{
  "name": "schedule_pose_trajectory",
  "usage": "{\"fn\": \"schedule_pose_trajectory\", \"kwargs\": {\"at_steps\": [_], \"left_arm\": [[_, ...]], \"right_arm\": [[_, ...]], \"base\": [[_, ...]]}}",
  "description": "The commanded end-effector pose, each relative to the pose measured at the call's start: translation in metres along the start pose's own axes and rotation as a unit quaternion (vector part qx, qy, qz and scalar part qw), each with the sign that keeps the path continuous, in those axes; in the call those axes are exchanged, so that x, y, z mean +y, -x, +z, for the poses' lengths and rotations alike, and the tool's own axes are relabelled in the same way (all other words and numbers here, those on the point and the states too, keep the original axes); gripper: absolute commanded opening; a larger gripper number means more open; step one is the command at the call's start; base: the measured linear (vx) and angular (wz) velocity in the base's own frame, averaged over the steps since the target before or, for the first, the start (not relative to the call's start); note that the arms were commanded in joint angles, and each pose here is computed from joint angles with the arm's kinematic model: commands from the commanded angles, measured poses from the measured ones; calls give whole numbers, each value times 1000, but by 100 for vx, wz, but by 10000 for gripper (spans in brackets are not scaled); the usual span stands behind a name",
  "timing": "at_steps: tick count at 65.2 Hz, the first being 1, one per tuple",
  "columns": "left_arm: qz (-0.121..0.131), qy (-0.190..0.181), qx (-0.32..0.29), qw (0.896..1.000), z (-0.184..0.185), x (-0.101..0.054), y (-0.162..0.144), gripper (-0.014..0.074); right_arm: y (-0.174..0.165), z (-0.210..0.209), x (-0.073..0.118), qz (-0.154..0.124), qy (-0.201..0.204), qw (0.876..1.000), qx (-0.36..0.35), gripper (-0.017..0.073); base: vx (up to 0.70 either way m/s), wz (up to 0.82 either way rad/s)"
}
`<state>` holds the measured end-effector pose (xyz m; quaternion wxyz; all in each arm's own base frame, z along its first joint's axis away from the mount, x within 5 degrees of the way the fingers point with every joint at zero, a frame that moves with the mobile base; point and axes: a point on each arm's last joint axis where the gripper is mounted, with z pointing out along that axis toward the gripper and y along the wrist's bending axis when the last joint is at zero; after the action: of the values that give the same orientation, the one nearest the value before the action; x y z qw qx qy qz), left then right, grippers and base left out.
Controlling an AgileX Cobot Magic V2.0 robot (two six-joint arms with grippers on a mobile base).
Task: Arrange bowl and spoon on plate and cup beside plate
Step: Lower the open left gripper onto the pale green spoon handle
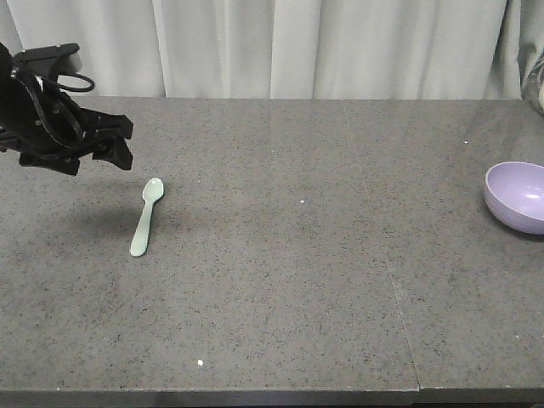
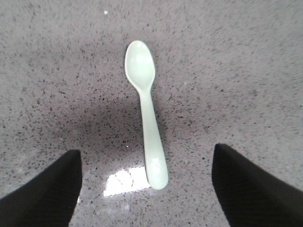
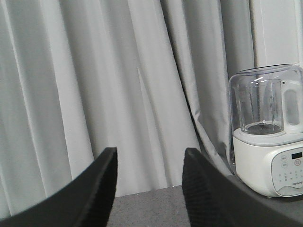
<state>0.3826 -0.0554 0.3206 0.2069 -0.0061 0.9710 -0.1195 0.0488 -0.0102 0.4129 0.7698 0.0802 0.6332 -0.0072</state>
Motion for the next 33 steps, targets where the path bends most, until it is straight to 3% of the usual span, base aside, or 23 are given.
{"fn": "schedule_pose_trajectory", "kwargs": {"at_steps": [1,8,22,33], "left_arm": [[-2,-19,-45,999,-12,-8,10,542],[-9,-27,-30,999,5,-9,11,542],[0,-30,-11,999,38,-19,11,542],[-6,-26,7,1000,58,-15,11,542]], "right_arm": [[13,2,3,-14,8,999,-38,333],[13,2,3,-14,8,999,-38,333],[13,2,3,-14,8,999,-38,333],[13,2,3,-14,8,999,-38,333]], "base": [[0,0],[0,0],[0,0],[0,0]]}}
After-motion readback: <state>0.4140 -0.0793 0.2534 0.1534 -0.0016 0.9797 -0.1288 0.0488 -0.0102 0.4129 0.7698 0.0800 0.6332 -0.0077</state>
